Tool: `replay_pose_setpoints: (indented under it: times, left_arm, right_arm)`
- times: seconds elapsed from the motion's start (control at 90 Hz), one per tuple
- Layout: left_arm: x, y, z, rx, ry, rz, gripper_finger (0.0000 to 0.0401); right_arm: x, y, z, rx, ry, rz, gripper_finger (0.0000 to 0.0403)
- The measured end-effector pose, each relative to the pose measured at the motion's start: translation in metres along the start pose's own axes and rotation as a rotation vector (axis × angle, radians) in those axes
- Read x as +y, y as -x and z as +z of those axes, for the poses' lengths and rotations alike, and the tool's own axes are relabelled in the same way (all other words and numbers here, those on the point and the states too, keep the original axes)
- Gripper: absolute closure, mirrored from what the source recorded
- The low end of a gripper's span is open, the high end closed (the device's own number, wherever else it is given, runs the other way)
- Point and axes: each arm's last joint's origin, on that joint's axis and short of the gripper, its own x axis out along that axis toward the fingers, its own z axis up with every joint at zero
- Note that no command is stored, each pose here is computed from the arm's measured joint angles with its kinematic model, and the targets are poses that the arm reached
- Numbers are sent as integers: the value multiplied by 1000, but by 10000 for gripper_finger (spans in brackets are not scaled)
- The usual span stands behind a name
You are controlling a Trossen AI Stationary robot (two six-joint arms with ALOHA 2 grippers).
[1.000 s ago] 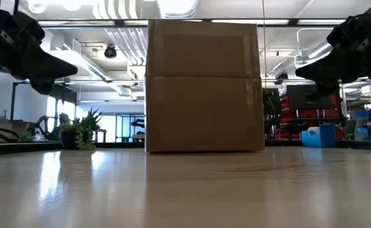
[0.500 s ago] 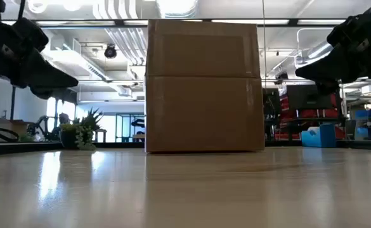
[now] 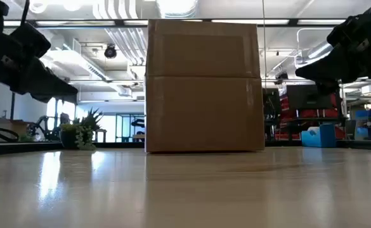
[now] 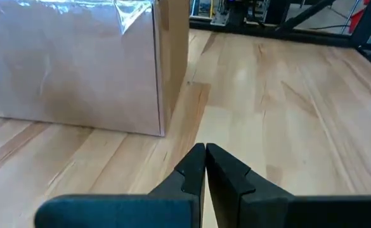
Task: Wrap mug
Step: Return to Home Position
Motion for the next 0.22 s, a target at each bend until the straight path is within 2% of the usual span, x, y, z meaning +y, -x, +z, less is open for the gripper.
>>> replay_pose_setpoints:
  times: [0.222]
  left_arm:
    - [0,-1,-2,16,-11,4,401]
  right_arm:
    - [0,0,0,0,0,0,401]
